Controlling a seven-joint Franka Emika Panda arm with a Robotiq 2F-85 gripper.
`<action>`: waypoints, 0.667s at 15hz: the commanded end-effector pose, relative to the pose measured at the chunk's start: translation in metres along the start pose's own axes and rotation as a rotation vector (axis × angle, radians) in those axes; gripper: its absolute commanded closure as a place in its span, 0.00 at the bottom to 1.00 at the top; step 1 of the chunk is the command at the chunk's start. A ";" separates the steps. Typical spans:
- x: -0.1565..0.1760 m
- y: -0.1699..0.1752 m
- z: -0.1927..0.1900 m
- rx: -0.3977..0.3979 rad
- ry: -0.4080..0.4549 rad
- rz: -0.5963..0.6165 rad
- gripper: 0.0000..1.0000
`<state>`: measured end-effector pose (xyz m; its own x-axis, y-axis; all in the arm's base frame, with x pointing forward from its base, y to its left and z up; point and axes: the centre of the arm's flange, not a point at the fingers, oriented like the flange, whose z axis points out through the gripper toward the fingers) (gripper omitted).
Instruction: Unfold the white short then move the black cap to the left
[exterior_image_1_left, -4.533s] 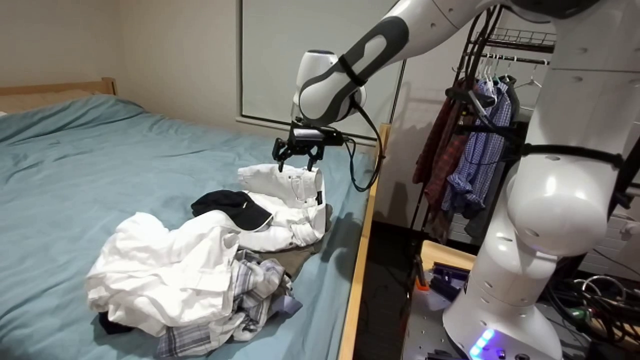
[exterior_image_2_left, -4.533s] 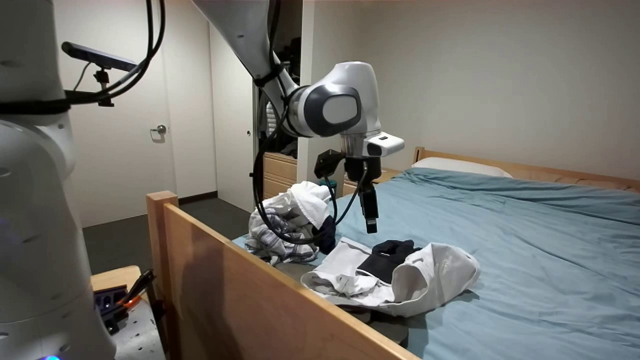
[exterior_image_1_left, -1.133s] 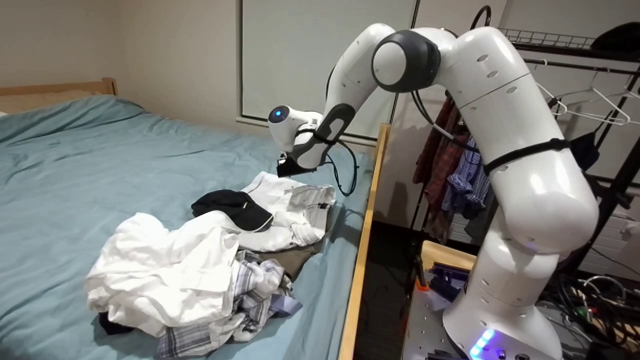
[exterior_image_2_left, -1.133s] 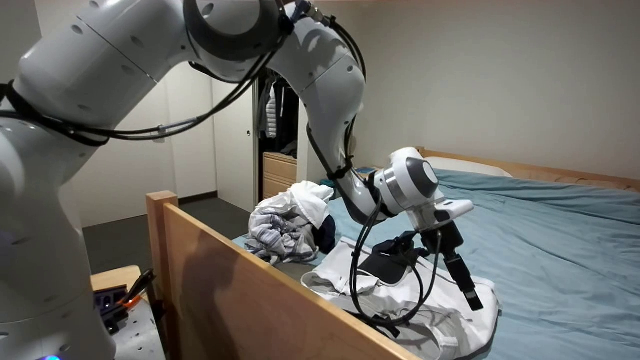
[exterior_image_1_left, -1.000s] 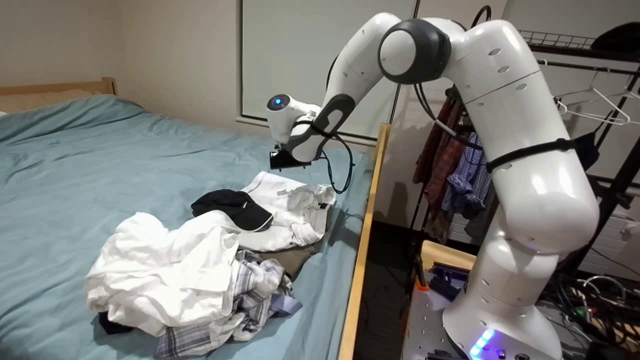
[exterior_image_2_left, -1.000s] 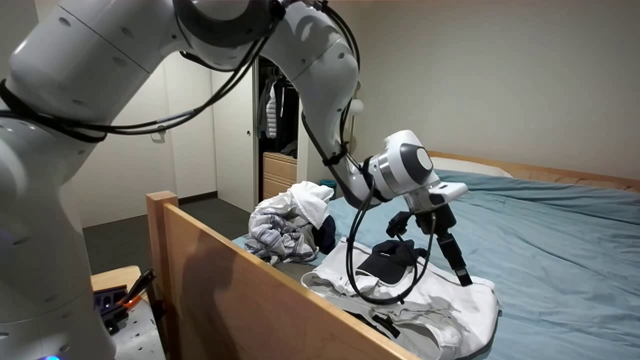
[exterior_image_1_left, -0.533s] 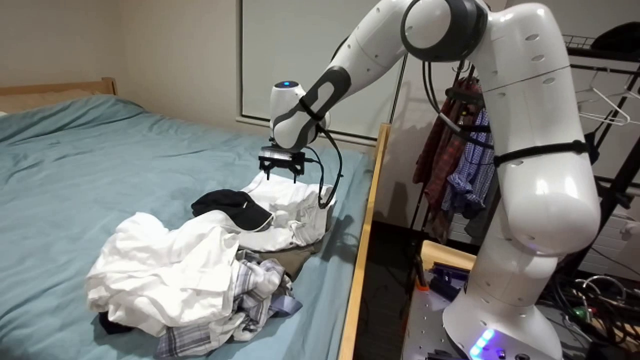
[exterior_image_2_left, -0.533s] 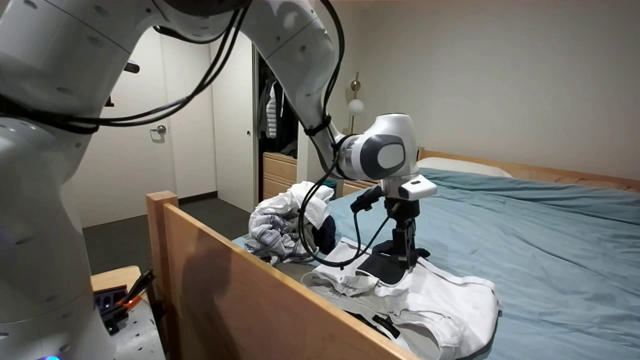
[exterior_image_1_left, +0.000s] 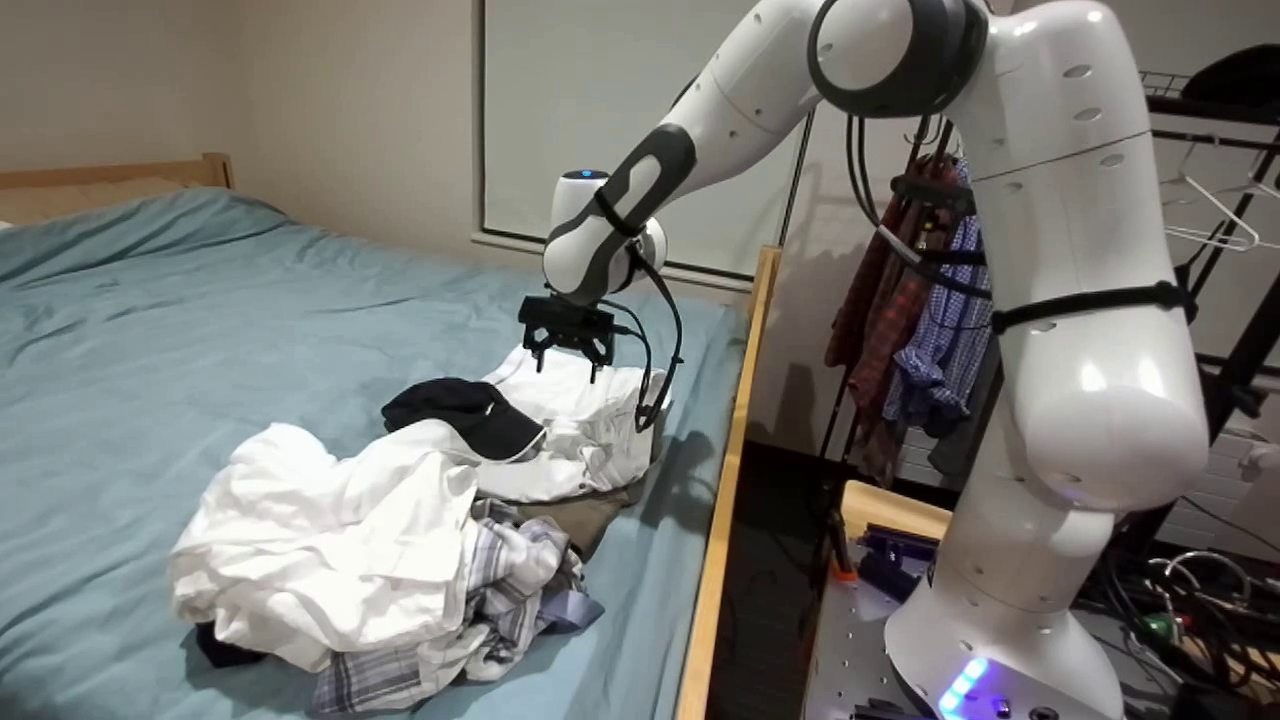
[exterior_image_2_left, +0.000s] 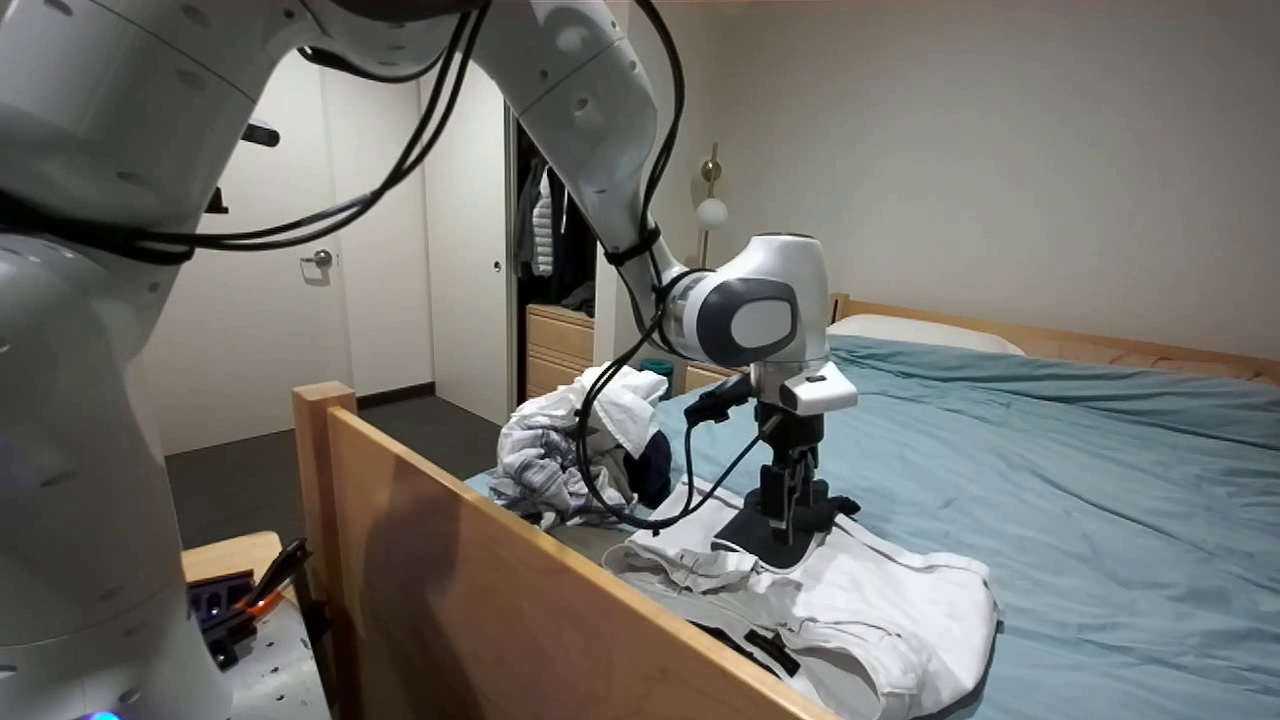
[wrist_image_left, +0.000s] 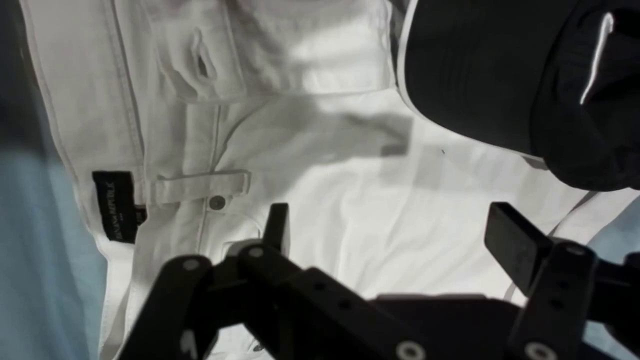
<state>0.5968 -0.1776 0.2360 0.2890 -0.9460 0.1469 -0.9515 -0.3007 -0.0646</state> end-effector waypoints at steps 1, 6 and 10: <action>-0.020 -0.013 0.021 0.010 -0.092 0.096 0.00; -0.042 -0.017 0.053 0.010 -0.155 0.241 0.00; -0.048 -0.023 0.069 0.046 -0.184 0.284 0.00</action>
<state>0.6022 -0.1361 0.1723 0.0709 -0.9967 -0.0393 -0.9946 -0.0676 -0.0788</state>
